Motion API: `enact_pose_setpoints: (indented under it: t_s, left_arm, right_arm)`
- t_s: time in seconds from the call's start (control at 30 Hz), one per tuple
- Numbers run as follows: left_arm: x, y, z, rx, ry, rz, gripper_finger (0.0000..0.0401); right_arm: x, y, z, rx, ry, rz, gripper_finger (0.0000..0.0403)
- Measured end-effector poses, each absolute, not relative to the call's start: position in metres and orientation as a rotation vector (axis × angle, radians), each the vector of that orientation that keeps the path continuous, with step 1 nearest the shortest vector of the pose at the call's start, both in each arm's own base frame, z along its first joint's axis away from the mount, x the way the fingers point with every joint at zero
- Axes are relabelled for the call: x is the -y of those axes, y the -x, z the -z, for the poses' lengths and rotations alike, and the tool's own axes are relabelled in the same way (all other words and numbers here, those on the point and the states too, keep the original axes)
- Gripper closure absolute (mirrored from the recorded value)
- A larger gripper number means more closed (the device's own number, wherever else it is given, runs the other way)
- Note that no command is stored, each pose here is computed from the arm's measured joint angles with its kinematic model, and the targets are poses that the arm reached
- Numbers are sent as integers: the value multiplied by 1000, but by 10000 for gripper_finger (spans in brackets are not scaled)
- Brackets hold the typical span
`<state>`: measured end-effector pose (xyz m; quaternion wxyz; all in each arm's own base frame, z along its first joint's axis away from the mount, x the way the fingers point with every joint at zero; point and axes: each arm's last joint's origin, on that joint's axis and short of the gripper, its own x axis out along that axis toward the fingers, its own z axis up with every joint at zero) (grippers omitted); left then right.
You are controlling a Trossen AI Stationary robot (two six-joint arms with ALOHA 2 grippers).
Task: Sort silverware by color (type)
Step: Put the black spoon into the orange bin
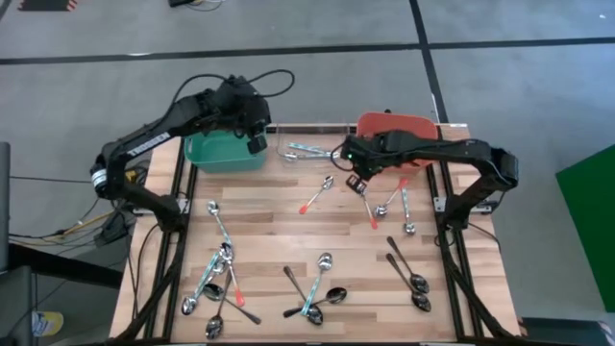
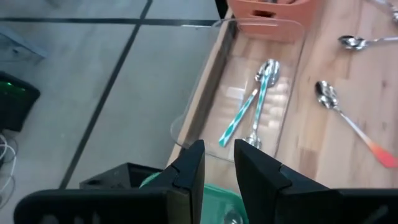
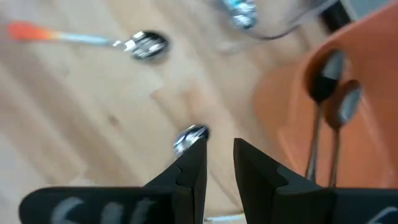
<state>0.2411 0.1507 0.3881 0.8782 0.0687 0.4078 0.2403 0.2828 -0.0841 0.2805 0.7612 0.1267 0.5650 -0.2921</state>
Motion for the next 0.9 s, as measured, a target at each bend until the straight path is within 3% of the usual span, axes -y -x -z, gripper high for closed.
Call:
enact_pose_setpoints:
  t_s: [0.3, 0.47, 0.9]
  left_arm:
    - [-146, -233, -393, -850, -135, -508, 326]
    - [-145, -231, -391, -885, -155, -492, 326]
    - [-144, -232, -392, -878, -196, -435, 326]
  right_arm:
    - [44, -275, -269, -1371, -571, 633, 300]
    - [9, -260, -257, -1531, -604, 736, 300]
    - [-73, -242, -233, -1626, -773, 783, 300]
